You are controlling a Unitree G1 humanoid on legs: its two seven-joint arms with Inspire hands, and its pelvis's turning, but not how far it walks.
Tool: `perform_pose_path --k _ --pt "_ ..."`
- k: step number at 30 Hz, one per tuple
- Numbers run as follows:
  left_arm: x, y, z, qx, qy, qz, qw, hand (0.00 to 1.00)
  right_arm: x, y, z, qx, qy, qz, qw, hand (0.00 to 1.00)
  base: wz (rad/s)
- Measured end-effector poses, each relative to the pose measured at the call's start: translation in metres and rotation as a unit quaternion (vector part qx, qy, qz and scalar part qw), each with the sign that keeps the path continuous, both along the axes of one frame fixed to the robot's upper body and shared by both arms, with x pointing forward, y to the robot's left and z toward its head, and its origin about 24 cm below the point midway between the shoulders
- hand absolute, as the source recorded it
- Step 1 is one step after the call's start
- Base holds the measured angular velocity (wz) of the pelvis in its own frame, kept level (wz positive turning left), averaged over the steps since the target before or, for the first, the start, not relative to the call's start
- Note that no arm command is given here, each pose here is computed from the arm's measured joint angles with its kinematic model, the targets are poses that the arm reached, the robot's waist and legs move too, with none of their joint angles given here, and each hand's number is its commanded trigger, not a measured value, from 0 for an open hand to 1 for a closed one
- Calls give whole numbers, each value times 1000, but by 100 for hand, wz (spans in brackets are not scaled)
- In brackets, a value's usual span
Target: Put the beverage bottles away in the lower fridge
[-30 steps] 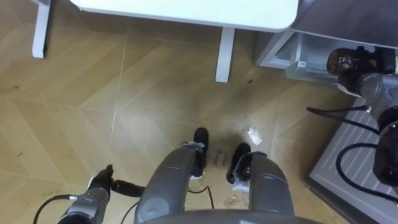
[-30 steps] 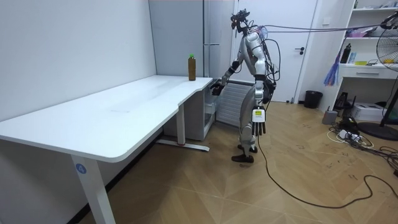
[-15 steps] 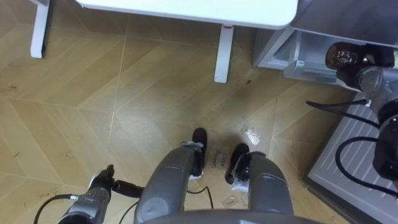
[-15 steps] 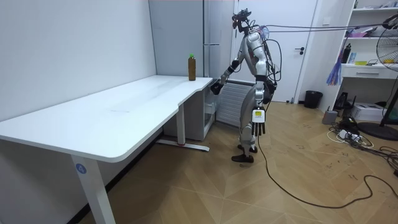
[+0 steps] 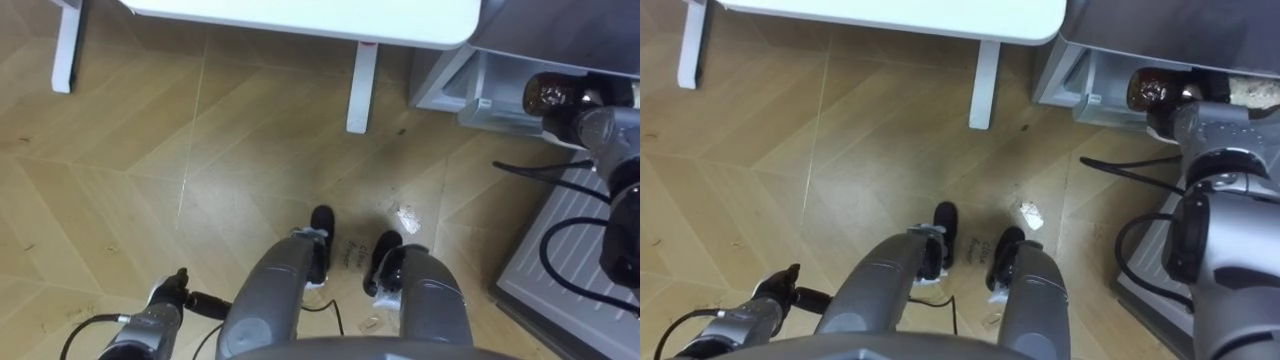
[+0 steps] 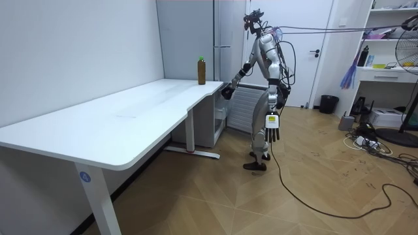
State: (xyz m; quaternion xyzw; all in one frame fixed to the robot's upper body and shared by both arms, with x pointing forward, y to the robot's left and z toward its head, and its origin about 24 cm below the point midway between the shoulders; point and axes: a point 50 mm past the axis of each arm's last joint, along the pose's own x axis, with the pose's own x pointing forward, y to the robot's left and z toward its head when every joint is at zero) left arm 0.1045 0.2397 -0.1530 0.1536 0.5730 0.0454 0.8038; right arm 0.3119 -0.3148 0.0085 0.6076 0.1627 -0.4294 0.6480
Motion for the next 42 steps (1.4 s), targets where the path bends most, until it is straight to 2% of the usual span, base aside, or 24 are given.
perform_pose_path --k 1,2,3,11,42 --pt "0 0 0 0 0 0 1000 0 0 0 0 0 3 -1 1000 100 0" --pt "0 -1 0 -1 0 0 1000 0 -1 -1 0 1 8 -2 1000 92 0" --pt "0 -1 0 -1 0 0 1000 0 -1 -1 0 1 10 -2 1000 0 0" --pt "0 -2 0 -1 0 1 1000 0 -2 -6 3 5 26 -16 1000 0 -1" --pt "1 -2 0 -2 -5 -1 1000 0 5 -4 11 17 5 -22 1000 0 0"
